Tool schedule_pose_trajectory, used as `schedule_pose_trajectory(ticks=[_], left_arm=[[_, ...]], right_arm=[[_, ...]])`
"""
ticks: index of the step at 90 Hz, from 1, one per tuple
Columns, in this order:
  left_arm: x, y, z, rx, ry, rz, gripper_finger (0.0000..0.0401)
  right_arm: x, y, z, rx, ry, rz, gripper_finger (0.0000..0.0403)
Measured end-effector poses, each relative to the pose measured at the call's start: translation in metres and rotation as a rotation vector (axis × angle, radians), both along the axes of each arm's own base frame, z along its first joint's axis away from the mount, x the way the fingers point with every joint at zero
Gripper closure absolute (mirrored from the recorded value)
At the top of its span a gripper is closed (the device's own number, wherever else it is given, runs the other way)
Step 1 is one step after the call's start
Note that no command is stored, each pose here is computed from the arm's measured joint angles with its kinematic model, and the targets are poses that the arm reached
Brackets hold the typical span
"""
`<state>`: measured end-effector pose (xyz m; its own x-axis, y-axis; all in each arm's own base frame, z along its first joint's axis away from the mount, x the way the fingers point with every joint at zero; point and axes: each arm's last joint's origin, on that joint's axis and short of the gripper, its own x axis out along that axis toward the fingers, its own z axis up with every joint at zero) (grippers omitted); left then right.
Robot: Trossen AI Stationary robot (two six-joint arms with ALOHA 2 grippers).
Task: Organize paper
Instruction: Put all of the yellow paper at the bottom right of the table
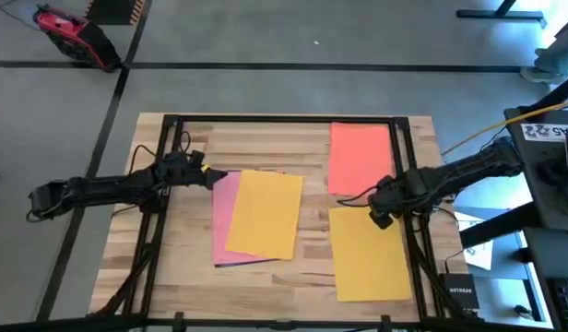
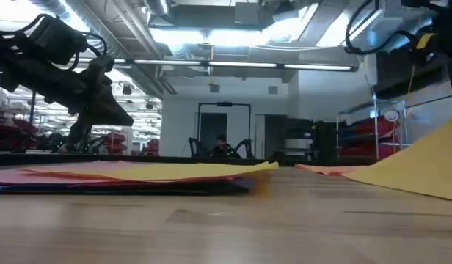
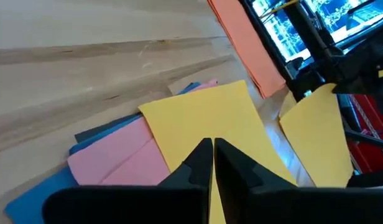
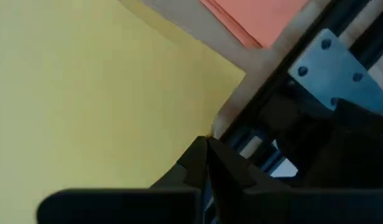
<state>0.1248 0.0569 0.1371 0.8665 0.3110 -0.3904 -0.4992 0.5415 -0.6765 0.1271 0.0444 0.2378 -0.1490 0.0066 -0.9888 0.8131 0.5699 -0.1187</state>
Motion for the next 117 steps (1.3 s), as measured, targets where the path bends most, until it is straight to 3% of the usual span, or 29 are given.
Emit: schedule_pose_trajectory(ticks=[62, 117], left_arm=[[0.0000, 0.0000, 0.0000, 0.000, 0.000, 0.000, 0.0401], [-0.0003, 0.0007, 0.0000, 0.015, 0.007, 0.020, 0.0401]], right_arm=[[-0.0005, 0.0004, -0.0005, -0.006, 0.005, -0.051, 0.0403], [-0.0049, -0.0002, 0.0002, -0.012, 0.061, -0.170, 0.0403]])
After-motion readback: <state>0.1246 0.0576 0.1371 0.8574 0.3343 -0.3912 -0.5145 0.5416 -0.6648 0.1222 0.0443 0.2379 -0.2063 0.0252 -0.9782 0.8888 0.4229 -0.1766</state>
